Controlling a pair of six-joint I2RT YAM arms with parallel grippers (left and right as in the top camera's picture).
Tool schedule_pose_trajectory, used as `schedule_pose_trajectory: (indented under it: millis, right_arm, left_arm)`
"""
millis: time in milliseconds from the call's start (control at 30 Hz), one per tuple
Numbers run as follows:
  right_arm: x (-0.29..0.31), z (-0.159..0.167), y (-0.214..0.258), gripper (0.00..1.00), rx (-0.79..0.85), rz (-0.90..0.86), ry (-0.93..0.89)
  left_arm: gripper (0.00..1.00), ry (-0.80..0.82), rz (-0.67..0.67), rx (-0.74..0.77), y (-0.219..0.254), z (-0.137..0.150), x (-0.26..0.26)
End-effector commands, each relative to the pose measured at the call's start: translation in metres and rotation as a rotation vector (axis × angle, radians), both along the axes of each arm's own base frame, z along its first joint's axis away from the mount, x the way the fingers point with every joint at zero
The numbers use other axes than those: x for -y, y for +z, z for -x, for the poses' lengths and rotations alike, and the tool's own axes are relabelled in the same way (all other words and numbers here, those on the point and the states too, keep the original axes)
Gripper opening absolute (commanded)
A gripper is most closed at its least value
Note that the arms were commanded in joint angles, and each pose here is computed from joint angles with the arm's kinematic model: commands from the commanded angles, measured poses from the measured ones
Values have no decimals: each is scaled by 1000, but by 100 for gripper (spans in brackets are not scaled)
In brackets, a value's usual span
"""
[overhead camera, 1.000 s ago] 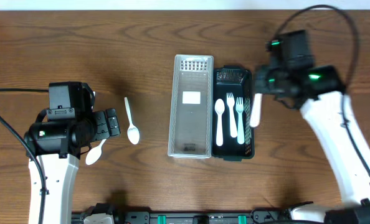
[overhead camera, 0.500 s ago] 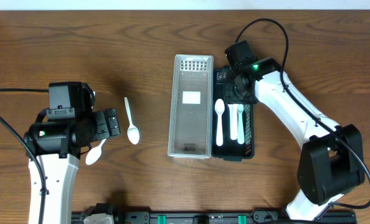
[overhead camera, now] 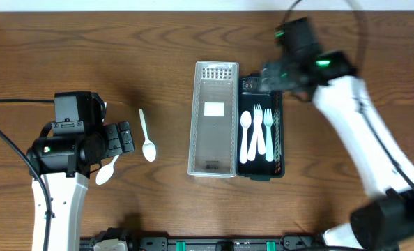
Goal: Pack container
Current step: 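Place the third fork into the dark green basket and release, then grasp a white spoon on the left with the left gripper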
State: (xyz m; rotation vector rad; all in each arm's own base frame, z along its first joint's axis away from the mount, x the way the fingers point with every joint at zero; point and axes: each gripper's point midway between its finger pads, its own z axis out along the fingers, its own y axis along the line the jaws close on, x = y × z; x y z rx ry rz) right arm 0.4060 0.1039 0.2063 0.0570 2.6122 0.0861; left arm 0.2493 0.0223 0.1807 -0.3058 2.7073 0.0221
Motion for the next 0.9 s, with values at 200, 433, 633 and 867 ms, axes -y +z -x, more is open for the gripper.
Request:
schedule_pose_trajectory:
  millis: [200, 433, 633, 867]
  right_arm:
    - [132, 28, -8, 99, -114, 78, -274]
    - [143, 47, -61, 99, -214, 55, -299]
    - [136, 55, -83, 98, -250, 28, -285]
    - [136, 55, -83, 98, -251, 27, -285]
  left_arm:
    - [100, -47, 43, -35, -12, -15, 15]
    - [100, -14, 67, -153, -65, -50, 21]
    - [100, -47, 66, -231, -114, -73, 35]
    - [100, -89, 62, -311, -163, -82, 51]
